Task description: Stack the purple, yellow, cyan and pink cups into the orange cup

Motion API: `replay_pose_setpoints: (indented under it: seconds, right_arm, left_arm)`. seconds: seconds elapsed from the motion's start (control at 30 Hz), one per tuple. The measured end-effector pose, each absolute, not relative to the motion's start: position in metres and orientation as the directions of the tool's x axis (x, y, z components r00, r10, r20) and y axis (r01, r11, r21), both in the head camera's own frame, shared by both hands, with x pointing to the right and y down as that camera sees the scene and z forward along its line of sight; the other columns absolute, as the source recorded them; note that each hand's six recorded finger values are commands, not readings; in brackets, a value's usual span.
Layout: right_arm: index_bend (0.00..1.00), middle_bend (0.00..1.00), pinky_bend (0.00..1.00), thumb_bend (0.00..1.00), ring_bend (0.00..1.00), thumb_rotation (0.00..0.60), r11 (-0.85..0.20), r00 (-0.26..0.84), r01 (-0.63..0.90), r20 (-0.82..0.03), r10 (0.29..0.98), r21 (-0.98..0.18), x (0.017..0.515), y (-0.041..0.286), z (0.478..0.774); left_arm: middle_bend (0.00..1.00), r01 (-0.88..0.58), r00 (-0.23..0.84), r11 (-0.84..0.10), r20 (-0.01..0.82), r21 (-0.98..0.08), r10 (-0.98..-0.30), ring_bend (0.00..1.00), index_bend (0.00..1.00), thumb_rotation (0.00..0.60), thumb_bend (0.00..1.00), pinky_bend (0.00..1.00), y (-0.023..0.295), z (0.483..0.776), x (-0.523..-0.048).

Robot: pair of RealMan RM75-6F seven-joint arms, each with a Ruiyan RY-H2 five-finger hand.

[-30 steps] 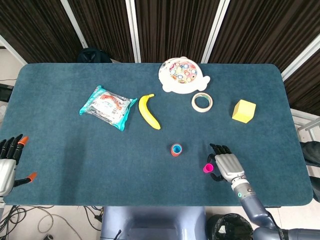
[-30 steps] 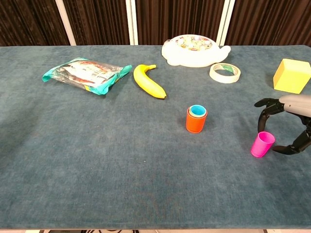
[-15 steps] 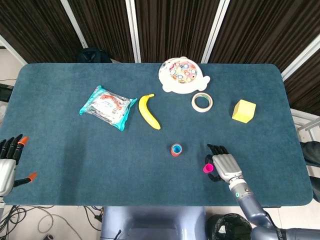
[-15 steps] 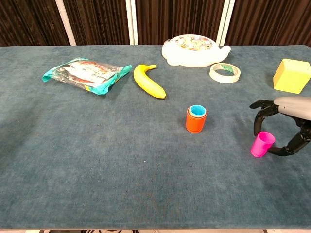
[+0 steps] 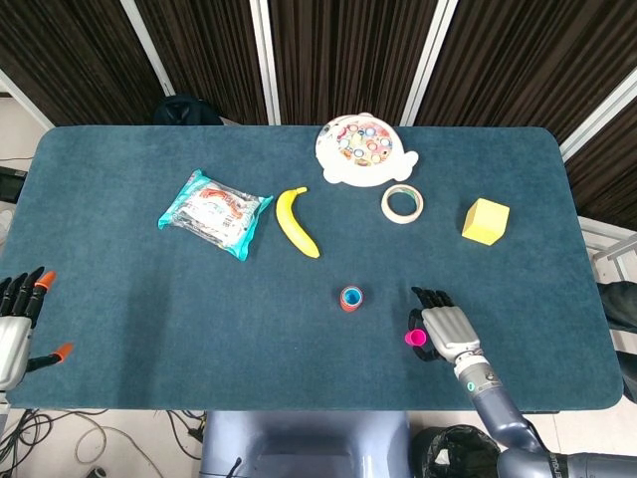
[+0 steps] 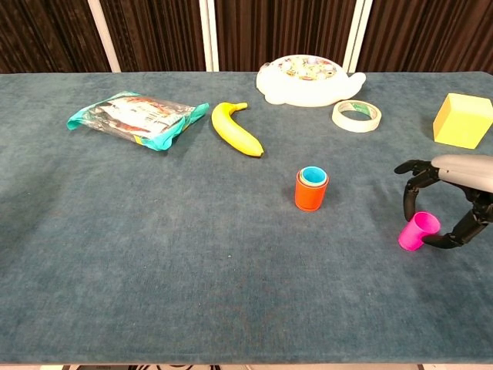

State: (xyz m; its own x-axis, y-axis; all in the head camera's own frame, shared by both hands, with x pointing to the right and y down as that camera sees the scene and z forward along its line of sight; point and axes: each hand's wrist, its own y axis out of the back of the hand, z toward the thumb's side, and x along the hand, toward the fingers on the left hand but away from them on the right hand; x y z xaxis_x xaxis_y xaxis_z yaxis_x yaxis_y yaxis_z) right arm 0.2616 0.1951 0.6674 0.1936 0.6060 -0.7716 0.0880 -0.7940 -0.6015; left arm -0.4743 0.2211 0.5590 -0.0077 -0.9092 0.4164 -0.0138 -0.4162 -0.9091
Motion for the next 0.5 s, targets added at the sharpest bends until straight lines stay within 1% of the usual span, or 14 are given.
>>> replay_pose_setpoints:
  seconds: [0.3, 0.5]
  right_arm:
    - [0.5, 0.0, 0.05, 0.39, 0.05, 0.6, -0.789, 0.204, 0.09, -0.764, 0.612, -0.608, 0.258, 0.191, 0.663]
    - [0.5, 0.0, 0.05, 0.39, 0.05, 0.6, -0.782, 0.253, 0.089, -0.745, 0.617, -0.617, 0.241, 0.169, 0.646]
  left_arm:
    - [0.0, -0.014, -0.009, -0.415, 0.415, -0.91, -0.91, 0.0, 0.0, 0.6, 0.0, 0.04, 0.221, 0.559, -0.475]
    - [0.0, -0.016, -0.007, -0.416, 0.416, -0.909, -0.909, 0.0, 0.0, 0.6, 0.0, 0.04, 0.221, 0.559, -0.474]
